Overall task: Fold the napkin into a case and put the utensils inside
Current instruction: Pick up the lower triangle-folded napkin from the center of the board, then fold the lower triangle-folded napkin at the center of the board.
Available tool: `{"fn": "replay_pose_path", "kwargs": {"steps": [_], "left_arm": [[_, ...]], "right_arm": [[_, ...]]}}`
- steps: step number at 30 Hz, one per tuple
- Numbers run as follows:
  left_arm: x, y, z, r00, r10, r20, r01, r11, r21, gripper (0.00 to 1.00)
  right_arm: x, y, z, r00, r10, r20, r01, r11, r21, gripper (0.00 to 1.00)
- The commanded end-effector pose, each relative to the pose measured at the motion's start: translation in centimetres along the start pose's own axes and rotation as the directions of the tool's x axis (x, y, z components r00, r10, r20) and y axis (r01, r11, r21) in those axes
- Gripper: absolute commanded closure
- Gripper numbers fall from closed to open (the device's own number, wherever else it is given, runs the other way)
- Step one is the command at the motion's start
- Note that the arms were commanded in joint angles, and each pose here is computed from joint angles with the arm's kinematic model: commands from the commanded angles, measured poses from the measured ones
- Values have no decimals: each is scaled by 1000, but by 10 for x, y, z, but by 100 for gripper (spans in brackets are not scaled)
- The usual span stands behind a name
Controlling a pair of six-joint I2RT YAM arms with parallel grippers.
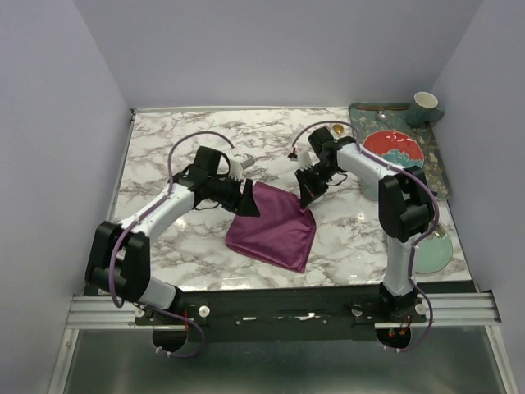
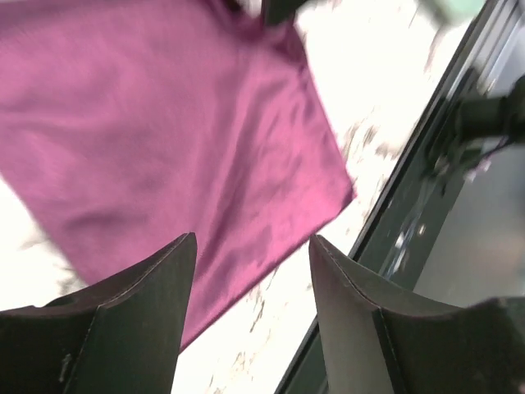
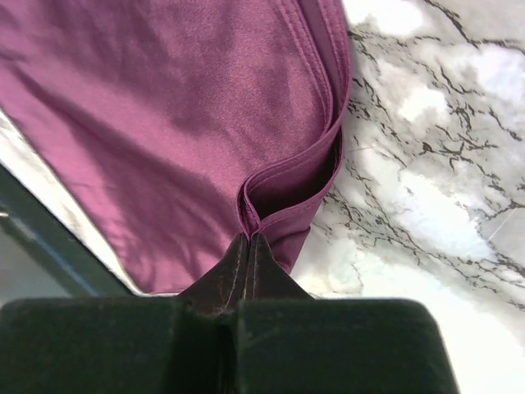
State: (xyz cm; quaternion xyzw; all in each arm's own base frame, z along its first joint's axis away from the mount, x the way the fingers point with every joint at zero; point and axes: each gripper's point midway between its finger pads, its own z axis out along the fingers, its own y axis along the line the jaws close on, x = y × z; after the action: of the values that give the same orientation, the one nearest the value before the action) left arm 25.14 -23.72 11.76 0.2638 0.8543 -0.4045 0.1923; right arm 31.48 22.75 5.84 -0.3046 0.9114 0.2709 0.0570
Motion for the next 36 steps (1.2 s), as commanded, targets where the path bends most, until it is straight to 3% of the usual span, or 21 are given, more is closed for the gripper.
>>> {"fn": "replay_pose_path", "kwargs": {"steps": [1,8,15,16,20,25,30,36], "left_arm": [[-39,-1,-37,975,-32,221,31,999,8,33],[-42,53,-72,933,-153,325,196,975,-103,34],[-48,83,-89,912,-156,379,232,959,-163,35],[-49,84,-89,915,-146,376,221,961,-166,35],[-54,94,-89,937,-68,343,146,967,-207,39],[-52,97,-83,976,41,215,5,978,-210,43],[-68,99,-73,984,133,120,-110,976,-186,42],[-80,101,-51,941,331,-65,-337,929,-151,41]], "right_arm": [[-5,5,2,971,-238,-1,236,964,121,99],[9,27,20,843,-533,-78,537,823,184,99],[24,36,22,573,-814,-98,807,538,244,99],[25,37,19,518,-850,-97,838,481,257,99],[30,49,11,394,-916,-67,896,367,252,99],[43,57,9,196,-978,-67,956,176,233,99],[58,58,14,100,-993,-69,977,85,195,99],[76,55,20,-19,-996,-87,989,-31,146,99]]}}
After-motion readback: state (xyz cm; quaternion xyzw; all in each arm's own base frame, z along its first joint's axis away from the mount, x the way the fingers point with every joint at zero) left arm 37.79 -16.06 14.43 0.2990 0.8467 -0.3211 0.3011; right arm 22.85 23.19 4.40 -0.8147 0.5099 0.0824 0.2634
